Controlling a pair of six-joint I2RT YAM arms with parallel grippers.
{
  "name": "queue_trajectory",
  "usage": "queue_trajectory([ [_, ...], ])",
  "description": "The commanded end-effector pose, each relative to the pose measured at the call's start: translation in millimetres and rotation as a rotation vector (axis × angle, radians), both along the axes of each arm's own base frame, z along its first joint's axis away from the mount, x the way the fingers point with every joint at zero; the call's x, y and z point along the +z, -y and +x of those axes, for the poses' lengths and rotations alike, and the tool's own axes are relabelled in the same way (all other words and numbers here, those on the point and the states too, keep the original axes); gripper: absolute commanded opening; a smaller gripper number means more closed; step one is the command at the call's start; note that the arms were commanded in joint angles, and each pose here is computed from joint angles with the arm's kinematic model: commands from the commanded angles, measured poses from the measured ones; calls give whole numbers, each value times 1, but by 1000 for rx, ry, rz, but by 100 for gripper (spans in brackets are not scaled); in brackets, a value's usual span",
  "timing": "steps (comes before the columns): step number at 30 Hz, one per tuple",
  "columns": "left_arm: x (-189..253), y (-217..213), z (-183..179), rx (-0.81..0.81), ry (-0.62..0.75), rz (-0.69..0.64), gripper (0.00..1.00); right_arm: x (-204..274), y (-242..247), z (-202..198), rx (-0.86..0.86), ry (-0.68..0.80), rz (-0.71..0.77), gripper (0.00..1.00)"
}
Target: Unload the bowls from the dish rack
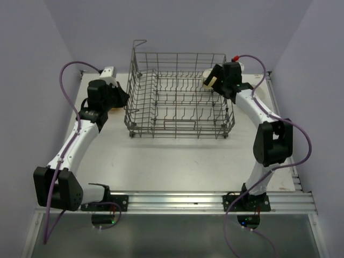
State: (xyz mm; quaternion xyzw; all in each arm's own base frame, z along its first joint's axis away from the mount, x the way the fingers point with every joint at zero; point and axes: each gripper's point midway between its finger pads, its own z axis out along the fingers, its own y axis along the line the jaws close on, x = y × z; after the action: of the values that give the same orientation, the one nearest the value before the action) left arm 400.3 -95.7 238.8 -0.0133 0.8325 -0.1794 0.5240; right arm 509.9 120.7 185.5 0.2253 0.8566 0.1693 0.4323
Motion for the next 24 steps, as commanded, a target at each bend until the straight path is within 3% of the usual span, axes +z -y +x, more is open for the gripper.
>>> queue_trajectory([
  [1, 4, 11, 3, -87, 37, 37, 0, -1, 0, 16, -93, 31, -10, 99],
  [5, 3, 11, 3, -84, 32, 35, 0, -29, -4, 26, -152, -13, 16, 99],
  [19, 8, 18, -4, -87, 30, 35, 0, -38, 4, 41, -366, 84, -76, 99],
  [24, 9, 22, -5, -101, 28, 25, 0, -42, 1, 56, -366, 115, -99, 99],
])
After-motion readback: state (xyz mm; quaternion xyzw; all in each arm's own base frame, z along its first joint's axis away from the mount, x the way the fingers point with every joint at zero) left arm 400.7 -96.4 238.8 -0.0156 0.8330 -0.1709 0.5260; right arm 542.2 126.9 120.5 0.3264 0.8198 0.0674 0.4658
